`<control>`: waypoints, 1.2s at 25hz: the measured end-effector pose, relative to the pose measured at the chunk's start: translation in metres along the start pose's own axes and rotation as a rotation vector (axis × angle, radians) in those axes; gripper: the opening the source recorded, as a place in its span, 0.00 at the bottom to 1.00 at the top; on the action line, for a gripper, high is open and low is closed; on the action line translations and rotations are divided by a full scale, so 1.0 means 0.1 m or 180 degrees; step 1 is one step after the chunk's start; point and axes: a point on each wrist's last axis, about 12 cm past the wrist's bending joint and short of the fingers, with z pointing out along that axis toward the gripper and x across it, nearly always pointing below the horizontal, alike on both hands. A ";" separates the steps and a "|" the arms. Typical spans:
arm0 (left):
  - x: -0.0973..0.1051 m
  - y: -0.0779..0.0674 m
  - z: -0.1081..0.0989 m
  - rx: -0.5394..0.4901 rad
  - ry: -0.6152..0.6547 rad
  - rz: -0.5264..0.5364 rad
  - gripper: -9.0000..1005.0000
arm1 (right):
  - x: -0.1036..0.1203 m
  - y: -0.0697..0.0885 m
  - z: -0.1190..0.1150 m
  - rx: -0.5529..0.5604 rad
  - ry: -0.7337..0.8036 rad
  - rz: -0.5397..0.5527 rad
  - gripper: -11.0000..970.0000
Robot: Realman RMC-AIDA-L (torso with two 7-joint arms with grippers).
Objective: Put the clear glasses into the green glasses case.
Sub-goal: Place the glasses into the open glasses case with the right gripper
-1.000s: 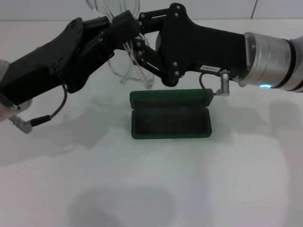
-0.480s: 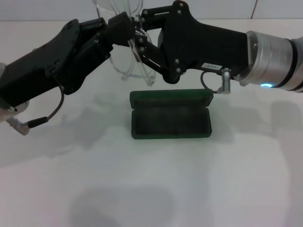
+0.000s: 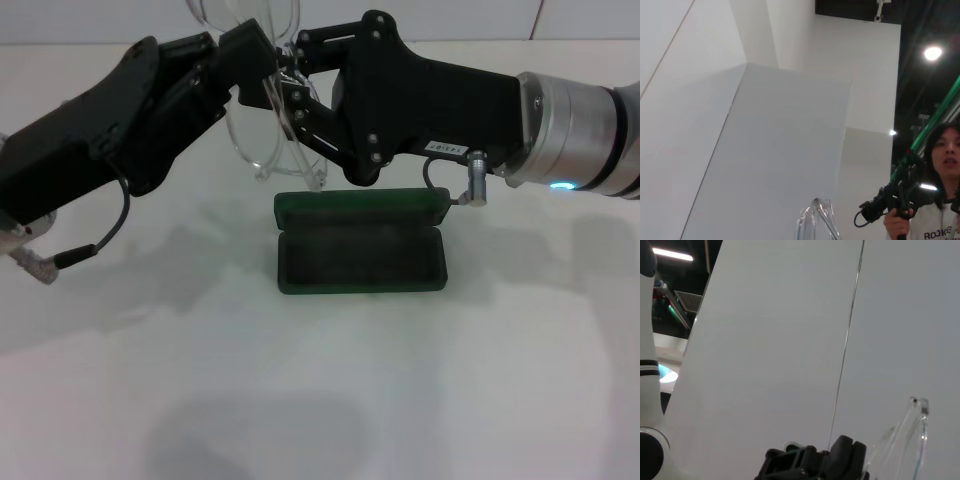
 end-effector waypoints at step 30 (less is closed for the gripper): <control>-0.10 -0.05 -0.17 -0.0042 0.0039 0.0071 0.06 | -0.04 -0.08 -0.18 0.0348 -0.0047 -0.0063 0.13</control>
